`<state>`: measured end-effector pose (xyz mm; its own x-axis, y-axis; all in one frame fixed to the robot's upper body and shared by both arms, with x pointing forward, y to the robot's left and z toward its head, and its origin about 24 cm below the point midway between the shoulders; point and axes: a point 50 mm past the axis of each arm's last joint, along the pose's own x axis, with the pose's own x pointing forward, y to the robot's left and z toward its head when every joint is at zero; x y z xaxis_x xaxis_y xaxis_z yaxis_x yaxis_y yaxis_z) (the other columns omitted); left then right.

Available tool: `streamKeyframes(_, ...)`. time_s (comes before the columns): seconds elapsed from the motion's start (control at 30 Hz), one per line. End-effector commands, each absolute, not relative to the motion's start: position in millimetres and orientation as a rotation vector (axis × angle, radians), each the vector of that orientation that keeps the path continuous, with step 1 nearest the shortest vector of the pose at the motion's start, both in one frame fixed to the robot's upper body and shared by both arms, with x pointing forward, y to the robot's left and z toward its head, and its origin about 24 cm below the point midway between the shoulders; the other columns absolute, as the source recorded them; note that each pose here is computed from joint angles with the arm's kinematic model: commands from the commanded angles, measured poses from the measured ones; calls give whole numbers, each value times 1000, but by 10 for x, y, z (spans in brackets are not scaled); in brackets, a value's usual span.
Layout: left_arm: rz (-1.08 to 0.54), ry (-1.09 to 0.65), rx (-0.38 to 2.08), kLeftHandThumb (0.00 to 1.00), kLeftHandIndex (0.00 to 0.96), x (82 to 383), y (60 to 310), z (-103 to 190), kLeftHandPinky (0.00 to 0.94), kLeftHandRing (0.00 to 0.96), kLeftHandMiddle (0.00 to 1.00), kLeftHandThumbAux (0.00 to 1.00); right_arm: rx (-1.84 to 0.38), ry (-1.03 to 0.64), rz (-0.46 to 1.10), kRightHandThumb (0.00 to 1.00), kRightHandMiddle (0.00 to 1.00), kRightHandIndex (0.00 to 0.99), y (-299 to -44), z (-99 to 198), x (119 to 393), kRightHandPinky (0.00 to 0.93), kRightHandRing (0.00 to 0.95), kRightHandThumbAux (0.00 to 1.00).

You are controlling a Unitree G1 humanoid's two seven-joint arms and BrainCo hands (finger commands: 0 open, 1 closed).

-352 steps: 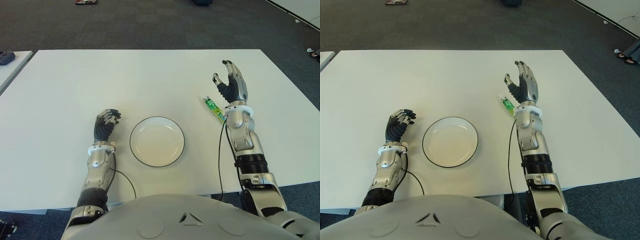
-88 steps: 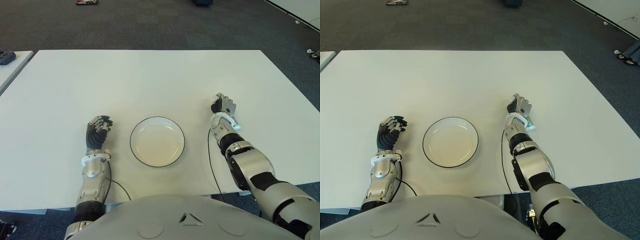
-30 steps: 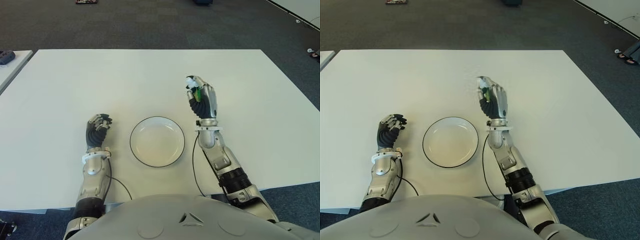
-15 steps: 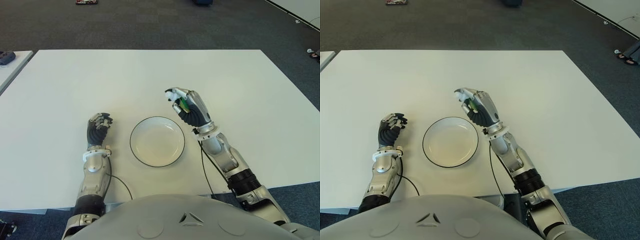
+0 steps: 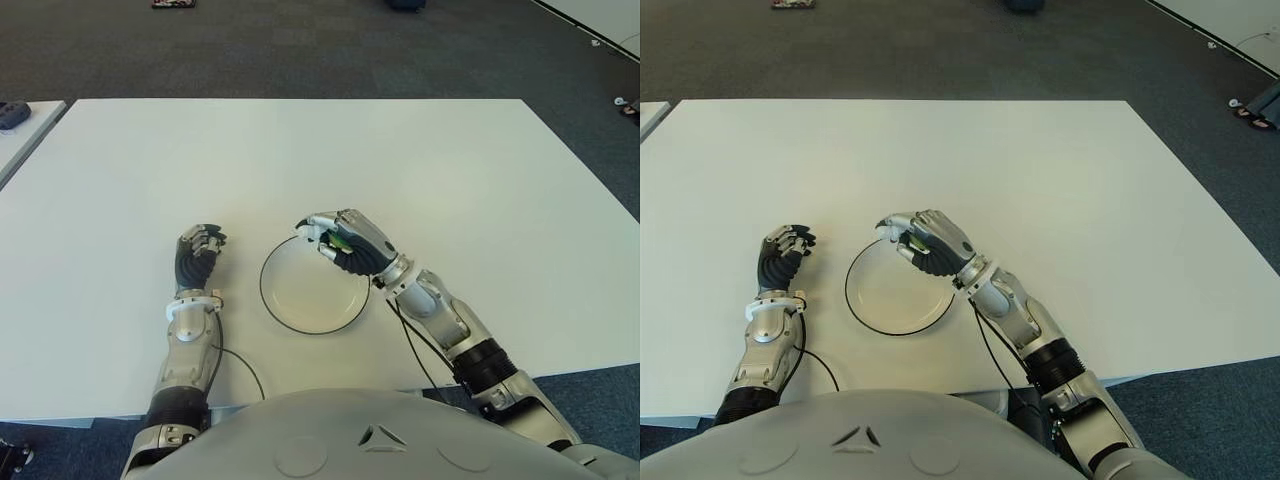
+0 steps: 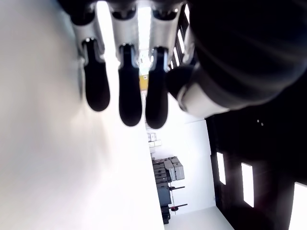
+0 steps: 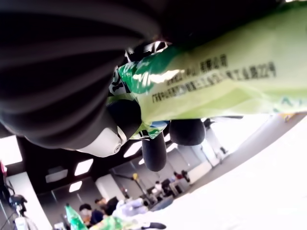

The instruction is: Put the toothpaste on the table into the plate.

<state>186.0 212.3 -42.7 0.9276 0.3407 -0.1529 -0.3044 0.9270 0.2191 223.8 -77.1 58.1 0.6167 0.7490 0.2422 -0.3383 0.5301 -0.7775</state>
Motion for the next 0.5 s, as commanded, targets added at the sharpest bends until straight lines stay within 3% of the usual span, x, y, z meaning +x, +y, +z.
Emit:
streamKeyframes(0.03,331,289,200,704,427,1733,2087,-599,499,509,507,721,-797,-613,784,848,599,427,-735,546,2239,841,837,677)
streamKeyframes(0.5,366,308,160,703,427,1712,2086,-600,482,493,483,722,-868,-563,877,849,591,423,-656,435,2208,871,864,677)
